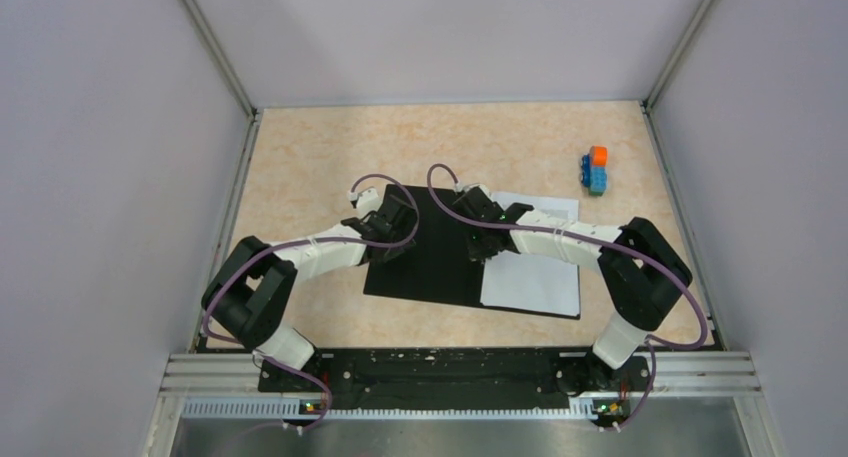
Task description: Put the files into the folder
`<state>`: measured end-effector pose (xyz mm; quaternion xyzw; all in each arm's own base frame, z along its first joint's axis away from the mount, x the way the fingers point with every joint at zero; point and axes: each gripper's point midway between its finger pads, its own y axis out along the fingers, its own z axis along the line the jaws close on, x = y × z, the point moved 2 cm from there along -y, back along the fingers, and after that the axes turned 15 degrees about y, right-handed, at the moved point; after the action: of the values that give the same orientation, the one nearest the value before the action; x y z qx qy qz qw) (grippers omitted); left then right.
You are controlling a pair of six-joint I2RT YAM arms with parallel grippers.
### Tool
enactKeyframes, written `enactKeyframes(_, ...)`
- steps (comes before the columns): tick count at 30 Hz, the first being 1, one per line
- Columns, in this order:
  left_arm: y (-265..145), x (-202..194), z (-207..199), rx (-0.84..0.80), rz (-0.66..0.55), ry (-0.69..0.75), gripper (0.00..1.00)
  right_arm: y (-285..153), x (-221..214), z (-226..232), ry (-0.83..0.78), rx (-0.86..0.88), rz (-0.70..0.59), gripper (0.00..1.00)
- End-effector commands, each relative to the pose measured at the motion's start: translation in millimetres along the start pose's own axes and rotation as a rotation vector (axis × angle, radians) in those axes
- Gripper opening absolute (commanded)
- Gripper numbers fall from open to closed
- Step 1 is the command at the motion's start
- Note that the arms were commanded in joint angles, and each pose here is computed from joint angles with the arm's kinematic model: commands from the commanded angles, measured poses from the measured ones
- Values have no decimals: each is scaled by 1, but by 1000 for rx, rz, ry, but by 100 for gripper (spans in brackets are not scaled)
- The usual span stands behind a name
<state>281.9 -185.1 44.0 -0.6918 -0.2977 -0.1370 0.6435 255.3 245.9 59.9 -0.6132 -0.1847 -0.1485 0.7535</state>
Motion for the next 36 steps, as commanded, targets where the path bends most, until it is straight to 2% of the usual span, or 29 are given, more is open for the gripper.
enactKeyframes(1,-5,-26,21,62,129,85,65,-14,24,-4,49,-46,-101,9)
enactKeyframes(4,-16,-9,15,40,88,113,74,-17,29,-16,71,-98,-142,24)
enactKeyframes(8,-31,16,8,-18,19,158,86,-12,29,-22,90,-135,-151,31)
enactKeyframes(14,-40,36,11,-63,20,196,94,3,31,-18,100,-162,-139,27)
enactKeyframes(21,-50,44,23,-82,-4,160,94,12,37,-18,107,-197,-168,23)
enactKeyframes(31,-63,59,59,20,-106,71,94,27,29,-21,64,-286,-177,23)
enactKeyframes(36,-61,61,62,24,-109,65,94,33,23,-19,53,-296,-172,20)
